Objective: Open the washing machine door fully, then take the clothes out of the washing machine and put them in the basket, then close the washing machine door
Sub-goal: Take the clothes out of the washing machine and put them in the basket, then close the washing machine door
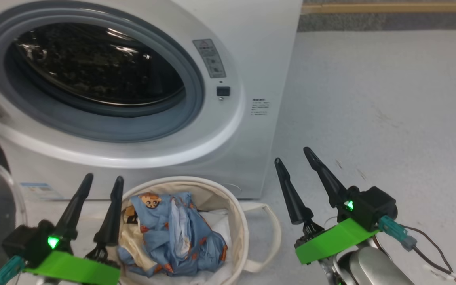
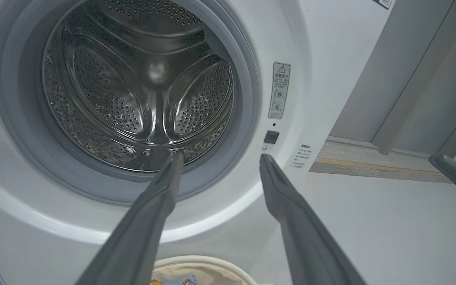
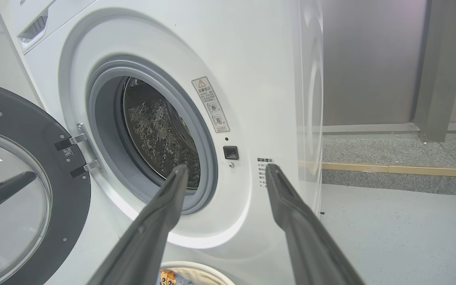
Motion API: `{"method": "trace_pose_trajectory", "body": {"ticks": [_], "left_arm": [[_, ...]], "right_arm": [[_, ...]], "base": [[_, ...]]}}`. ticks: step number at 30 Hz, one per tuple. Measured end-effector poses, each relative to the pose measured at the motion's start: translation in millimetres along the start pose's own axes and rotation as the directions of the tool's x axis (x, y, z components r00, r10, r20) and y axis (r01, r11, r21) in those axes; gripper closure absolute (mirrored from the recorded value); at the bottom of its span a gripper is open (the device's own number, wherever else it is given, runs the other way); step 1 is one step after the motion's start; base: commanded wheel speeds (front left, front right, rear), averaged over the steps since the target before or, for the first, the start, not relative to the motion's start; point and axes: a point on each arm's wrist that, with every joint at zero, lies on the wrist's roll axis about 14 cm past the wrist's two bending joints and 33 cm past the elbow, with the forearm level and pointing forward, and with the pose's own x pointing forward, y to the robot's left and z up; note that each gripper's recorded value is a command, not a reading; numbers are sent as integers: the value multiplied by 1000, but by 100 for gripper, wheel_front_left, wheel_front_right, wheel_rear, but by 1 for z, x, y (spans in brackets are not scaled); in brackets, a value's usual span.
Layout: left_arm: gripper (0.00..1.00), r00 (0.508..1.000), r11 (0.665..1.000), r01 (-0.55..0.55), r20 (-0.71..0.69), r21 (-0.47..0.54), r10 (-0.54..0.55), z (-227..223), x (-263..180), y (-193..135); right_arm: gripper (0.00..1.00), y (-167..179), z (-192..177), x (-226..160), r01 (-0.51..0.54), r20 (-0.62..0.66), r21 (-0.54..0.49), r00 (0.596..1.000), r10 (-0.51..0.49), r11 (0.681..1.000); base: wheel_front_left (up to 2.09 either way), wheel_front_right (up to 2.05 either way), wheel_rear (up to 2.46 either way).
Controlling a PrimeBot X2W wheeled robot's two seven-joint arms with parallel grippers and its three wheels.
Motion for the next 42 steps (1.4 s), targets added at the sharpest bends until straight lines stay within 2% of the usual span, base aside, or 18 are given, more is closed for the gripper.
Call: {"method": "trace_pose_trajectory", "body": {"ticks": [5,18,32,42], "left_arm": [[0,999,998,-53,3,24,53,11,-18,8],[0,997,997,-75,-19,34,76,12,-25,12],[0,990,993,-113,-85,38,116,-12,-28,30],[0,990,991,-129,-57,40,132,-8,-30,35]], "right_arm": [[0,7,4,1,-19,9,-5,1000,19,1000],[0,10,4,0,-28,7,-4,1000,28,1000],[0,6,-3,-2,-15,-14,1,1000,15,1000],[0,10,-7,0,-29,-24,8,999,29,1000]], "base": [[0,0,0],[-29,42,-13],[-171,198,-27],[-159,168,-9]]}}
